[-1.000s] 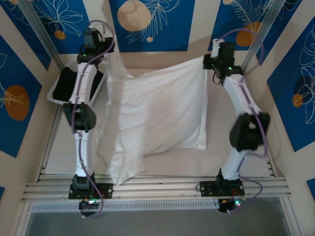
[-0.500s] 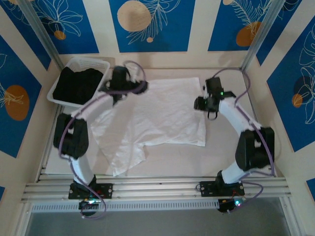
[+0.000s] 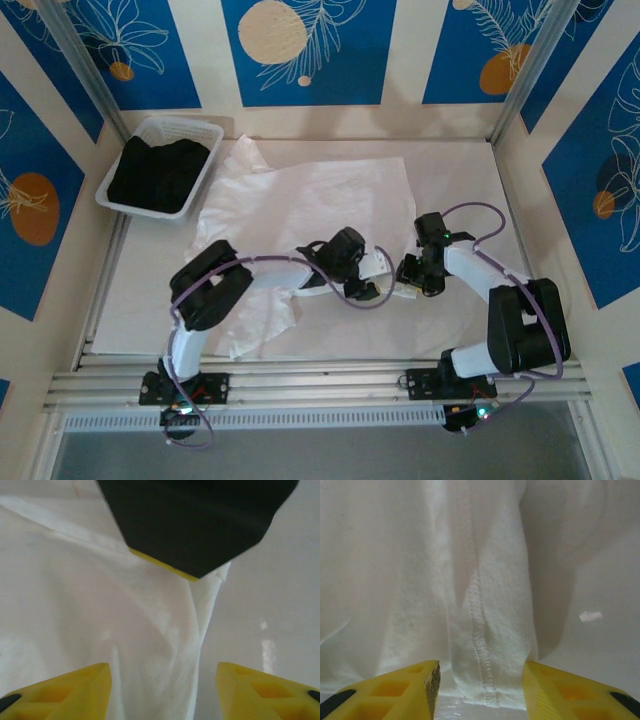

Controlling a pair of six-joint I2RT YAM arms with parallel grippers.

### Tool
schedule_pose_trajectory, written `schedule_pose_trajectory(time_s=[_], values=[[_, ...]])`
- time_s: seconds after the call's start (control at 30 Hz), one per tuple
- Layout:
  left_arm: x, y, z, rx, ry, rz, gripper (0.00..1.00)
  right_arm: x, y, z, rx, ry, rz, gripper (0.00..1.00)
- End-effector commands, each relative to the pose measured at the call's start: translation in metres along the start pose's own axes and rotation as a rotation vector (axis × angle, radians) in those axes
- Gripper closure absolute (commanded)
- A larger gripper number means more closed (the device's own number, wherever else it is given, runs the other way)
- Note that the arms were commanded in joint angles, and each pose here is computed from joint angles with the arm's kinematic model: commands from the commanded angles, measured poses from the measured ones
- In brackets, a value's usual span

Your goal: Fold the inside-out t-shirt

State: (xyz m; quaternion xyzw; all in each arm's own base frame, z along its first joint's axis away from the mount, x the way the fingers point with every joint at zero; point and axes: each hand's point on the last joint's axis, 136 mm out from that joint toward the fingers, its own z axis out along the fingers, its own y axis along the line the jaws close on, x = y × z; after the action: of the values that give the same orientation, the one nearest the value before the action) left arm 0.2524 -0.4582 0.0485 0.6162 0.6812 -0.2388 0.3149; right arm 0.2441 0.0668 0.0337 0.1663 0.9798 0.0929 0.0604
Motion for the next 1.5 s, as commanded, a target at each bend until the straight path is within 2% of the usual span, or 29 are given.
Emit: schedule_pose_trajectory(time_s=[0.0,0.17,0.33,0.47,0.67,0.9,1.13,1.27,1.37,1.47], values=[[0.003,0.003,0.011,-0.030,0.044,0.081,0.50,0.000,0.004,0.003,-0.022,0.019,0.028,0.53],[0.014,-0.002,0.012,-0.029,0.023,0.061,0.71,-0.002,0.005,0.005,-0.018,0.034,0.016,0.64],[0.023,-0.010,0.013,-0.008,0.002,-0.004,0.92,-0.003,0.013,0.009,-0.041,0.058,-0.006,0.89],[0.012,-0.011,-0.003,-0.006,-0.053,-0.058,0.99,-0.017,0.025,-0.009,-0.078,0.005,-0.065,1.00],[-0.001,-0.001,-0.037,0.025,-0.133,-0.229,1.00,-0.033,0.049,-0.040,-0.173,-0.049,-0.132,1.00],[0.001,0.012,-0.058,0.110,-0.222,-0.455,1.00,-0.059,0.070,-0.050,-0.238,-0.087,-0.164,1.00],[0.017,0.049,-0.065,0.113,-0.279,-0.683,1.00,-0.091,0.065,-0.024,-0.116,-0.059,-0.171,1.00],[0.024,0.063,-0.065,0.103,-0.284,-0.753,1.00,-0.101,0.062,-0.020,-0.073,-0.059,-0.175,1.00],[0.029,0.067,-0.064,0.100,-0.273,-0.779,1.00,-0.094,0.067,-0.026,-0.092,-0.066,-0.190,0.94],[0.029,0.069,-0.063,0.102,-0.271,-0.789,1.00,-0.074,0.073,-0.028,-0.132,-0.058,-0.202,0.79]])
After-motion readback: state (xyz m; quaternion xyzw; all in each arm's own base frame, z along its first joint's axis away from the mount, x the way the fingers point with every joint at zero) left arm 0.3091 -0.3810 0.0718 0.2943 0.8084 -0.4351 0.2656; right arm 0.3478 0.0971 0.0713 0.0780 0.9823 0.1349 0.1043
